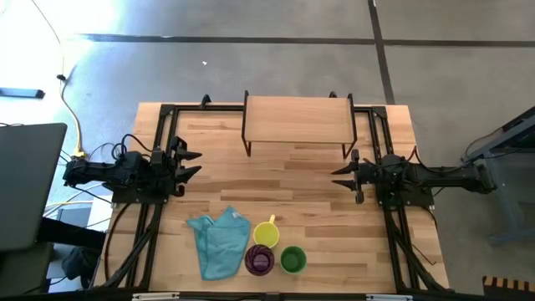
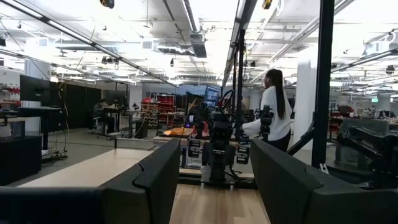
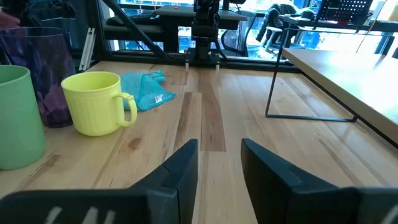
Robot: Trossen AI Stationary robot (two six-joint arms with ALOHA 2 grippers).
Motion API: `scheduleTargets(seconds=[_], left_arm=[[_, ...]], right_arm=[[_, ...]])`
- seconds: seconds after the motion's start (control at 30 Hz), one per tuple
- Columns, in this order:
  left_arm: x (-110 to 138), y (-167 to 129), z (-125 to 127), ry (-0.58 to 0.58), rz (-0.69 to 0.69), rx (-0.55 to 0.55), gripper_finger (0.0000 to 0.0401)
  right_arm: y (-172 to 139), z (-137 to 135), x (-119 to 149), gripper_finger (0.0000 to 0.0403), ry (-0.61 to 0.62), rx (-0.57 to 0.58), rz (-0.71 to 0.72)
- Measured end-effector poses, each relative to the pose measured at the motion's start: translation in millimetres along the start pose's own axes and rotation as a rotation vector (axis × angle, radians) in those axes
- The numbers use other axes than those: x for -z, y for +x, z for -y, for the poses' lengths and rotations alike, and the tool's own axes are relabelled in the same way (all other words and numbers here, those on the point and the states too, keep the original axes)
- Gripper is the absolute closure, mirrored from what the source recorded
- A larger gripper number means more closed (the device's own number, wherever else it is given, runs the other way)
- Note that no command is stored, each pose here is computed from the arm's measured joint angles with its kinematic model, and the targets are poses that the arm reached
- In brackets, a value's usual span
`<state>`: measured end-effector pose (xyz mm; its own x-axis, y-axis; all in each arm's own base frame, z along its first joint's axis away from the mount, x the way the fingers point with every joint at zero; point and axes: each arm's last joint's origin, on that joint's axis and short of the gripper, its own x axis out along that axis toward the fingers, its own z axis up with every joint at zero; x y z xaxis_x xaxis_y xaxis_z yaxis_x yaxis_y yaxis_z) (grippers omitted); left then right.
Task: Stack small to large cups/mugs on shelf
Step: Put the purple cup on the shelf
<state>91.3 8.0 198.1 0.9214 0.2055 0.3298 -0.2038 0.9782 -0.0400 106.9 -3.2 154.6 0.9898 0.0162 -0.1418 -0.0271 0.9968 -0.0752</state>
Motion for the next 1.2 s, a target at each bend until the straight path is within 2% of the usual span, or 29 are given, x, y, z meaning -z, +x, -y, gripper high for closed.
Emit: scheduleTargets(seconds=[0.27,0.57,0.7,0.83,0.93,1.1,1.2], left_arm=[[0.0,0.0,0.0,0.000,0.000,0.000,0.0217],[-0.1,0.0,0.1,-0.006,0.001,0.003,0.0217],[-0.1,0.0,0.9,-0.110,0.000,0.032,0.0217],[-0.1,0.0,0.1,-0.338,0.001,0.004,0.0217],[-0.2,0.0,0.1,-0.441,0.001,0.002,0.0217],[-0.1,0.0,0.8,-0.618,-0.007,0.026,0.0217],[0.2,0.0,0.8,-0.626,-0.010,0.025,0.0217]], right_arm=[[0.0,0.9,0.1,0.0288,0.175,0.030,-0.001],[0.0,1.0,0.3,0.0288,0.190,0.033,-0.001],[0.0,1.0,0.3,0.0288,0.109,0.034,-0.003],[0.0,1.0,0.2,0.0288,0.059,0.034,-0.004],[0.0,1.0,0.3,0.0288,0.042,0.034,-0.004],[0.0,0.8,0.3,0.0288,0.228,0.032,-0.001],[0.0,0.7,-0.1,0.0288,0.382,0.027,0.005]])
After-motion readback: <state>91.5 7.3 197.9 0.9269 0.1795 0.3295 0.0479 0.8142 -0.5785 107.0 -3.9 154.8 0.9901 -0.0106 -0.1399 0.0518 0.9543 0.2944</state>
